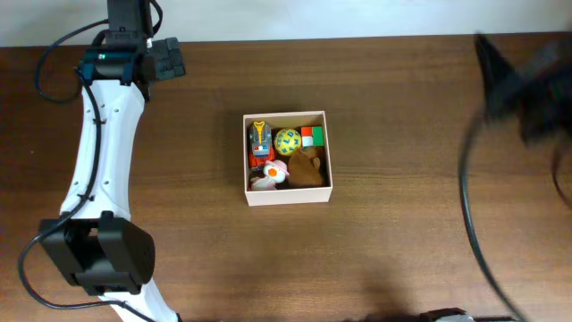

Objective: Pack container

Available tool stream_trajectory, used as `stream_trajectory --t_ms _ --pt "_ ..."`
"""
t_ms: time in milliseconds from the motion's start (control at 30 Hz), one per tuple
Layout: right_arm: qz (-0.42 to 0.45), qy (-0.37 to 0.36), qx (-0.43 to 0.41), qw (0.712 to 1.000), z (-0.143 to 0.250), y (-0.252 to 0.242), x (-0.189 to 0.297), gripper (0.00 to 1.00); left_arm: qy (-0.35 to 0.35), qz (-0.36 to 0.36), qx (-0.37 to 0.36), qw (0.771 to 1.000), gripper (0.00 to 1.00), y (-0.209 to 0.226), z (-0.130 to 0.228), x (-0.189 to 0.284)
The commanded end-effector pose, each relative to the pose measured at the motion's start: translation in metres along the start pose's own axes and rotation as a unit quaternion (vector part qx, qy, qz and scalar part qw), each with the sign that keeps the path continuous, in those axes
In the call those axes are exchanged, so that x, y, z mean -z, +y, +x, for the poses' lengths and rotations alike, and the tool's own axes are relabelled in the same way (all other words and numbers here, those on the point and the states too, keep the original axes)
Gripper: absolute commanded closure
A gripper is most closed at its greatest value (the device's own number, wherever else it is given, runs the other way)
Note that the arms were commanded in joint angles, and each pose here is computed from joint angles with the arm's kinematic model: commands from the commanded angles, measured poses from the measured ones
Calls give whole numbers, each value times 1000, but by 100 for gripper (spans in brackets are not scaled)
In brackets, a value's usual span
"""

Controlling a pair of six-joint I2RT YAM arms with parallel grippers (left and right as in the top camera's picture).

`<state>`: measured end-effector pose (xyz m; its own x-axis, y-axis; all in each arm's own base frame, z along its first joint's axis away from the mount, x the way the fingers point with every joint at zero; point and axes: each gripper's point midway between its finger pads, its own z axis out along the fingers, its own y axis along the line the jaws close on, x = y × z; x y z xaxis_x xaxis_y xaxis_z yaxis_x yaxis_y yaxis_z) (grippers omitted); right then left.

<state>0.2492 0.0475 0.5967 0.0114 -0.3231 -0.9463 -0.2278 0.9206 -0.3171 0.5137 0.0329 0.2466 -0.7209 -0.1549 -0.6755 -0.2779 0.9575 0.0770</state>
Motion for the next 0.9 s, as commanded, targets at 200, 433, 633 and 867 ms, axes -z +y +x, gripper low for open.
stream_trajectory --t_ms 200,433,633,867 --pt "42 -8 8 999 79 15 36 1 -5 -4 7 1000 1 1 -3 3" --pt "66 -25 11 997 165 28 12 1 -5 -3 7 1000 1 1 -3 3" --pt "47 -10 7 999 240 50 -8 1 -5 -3 7 1000 1 1 -3 3" --pt "58 -26 12 998 292 65 -7 1 -5 -3 7 1000 1 1 -3 3"
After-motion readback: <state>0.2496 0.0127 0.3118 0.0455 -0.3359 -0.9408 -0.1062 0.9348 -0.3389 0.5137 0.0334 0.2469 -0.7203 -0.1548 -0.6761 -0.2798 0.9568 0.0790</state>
